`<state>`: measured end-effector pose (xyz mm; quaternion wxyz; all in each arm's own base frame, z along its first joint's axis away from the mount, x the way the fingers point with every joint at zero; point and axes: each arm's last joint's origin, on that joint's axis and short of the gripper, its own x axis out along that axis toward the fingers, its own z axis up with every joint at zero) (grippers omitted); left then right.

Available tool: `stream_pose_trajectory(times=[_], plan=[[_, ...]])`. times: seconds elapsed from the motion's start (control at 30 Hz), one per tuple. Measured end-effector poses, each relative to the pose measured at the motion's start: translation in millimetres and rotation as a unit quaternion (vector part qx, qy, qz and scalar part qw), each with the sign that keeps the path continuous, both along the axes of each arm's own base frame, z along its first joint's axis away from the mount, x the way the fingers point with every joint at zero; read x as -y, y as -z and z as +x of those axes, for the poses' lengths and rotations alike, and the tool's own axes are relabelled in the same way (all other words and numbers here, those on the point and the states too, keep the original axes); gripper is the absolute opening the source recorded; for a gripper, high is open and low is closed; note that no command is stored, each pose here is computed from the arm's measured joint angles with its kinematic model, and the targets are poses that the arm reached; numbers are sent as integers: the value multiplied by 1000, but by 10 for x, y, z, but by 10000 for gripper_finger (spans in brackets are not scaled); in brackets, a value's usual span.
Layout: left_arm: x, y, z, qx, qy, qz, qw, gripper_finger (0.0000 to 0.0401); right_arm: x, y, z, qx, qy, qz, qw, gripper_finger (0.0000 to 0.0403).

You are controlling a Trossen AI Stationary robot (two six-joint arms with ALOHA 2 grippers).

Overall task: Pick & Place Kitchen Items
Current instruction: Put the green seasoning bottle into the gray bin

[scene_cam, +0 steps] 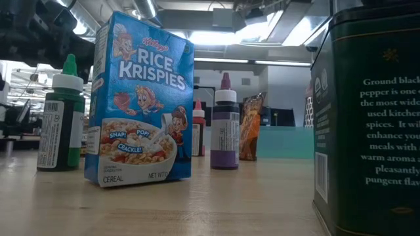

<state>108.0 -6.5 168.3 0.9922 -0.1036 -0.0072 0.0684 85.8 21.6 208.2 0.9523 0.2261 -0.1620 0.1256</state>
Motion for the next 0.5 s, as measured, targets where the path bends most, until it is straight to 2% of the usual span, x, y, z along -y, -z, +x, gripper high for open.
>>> stream_pose_trajectory(times=[0.1,0.2,0.33,0.43,0.5], plan=[[0,0,0,0,0,-3,1000,12,13,-156,-47,-3,9,-28,1000,2],[0,-2,0,3,0,-16,1000,11,46,-354,-102,-16,35,-18,999,11],[0,-8,0,13,0,-63,998,13,84,-622,-168,-51,64,-15,997,44],[0,-8,0,19,0,-107,994,12,122,-813,-193,-87,119,-22,989,74],[-2,-8,0,21,-2,-119,993,10,136,-957,-196,-100,143,-32,984,96]])
